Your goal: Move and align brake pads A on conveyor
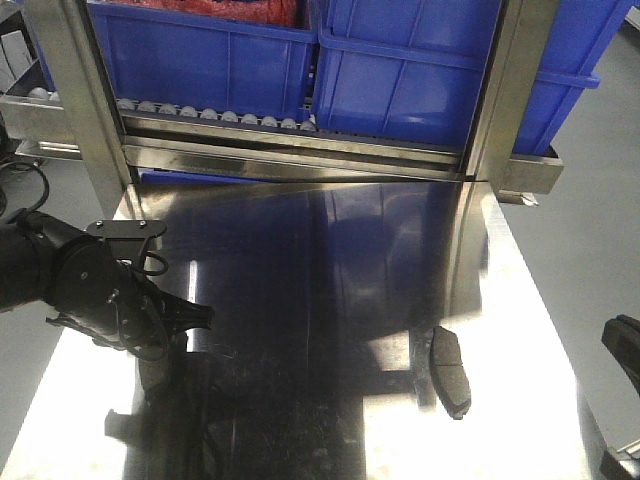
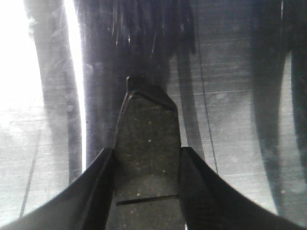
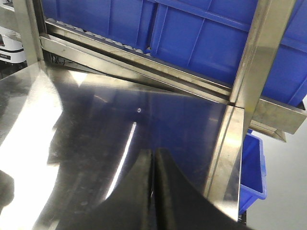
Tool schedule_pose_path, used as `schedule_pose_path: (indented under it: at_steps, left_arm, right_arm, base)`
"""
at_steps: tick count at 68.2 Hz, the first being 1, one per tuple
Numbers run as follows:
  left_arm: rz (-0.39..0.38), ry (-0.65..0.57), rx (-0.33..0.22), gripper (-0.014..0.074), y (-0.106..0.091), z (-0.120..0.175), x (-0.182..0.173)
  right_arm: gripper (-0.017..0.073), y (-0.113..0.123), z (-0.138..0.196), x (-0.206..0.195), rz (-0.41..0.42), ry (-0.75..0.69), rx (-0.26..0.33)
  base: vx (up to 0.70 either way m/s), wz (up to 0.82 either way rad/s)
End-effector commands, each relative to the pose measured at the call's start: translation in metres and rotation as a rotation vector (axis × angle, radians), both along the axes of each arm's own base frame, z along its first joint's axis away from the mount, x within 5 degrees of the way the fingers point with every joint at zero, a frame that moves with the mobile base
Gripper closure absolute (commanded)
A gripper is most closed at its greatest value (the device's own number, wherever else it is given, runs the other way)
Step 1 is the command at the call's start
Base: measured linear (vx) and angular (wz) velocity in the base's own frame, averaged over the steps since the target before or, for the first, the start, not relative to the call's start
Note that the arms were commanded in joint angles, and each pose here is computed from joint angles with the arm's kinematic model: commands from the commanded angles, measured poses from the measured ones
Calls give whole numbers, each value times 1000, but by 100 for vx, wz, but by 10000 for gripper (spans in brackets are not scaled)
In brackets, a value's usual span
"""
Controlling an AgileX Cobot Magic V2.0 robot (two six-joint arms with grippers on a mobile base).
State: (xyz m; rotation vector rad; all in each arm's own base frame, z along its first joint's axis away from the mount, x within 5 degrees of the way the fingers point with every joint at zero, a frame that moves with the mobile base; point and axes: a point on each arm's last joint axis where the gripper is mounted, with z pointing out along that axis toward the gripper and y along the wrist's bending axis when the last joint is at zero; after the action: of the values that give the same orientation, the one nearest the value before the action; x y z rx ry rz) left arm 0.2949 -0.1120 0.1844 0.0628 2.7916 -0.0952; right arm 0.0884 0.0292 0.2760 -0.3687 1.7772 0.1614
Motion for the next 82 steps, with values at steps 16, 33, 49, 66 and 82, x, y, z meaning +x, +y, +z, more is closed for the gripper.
schedule_pose_path:
  at_steps: [16,33,49,66,82]
  left_arm:
    - [-12,-191,-66,601,2,52,-4]
    - [-35,-319,-71,601,10,90,-19]
    - [-64,-469,-111,601,27,107,-63]
    - [-112,-645,-119,601,55,105,-132]
    - [-97,-793,-157,601,79,103,-188]
  right_arm:
    - [566,1,16,2,4,-100,13]
    - [566,1,16,2,4,-100,13]
    - [566,1,16,2,4,-100,13]
    - [566,1,16,2,4,-100,13]
    - [566,1,16,2,4,-100,13]
  base:
    - [0,0]
    - [0,0]
    - [0,0]
    - [0,0]
    - [0,0]
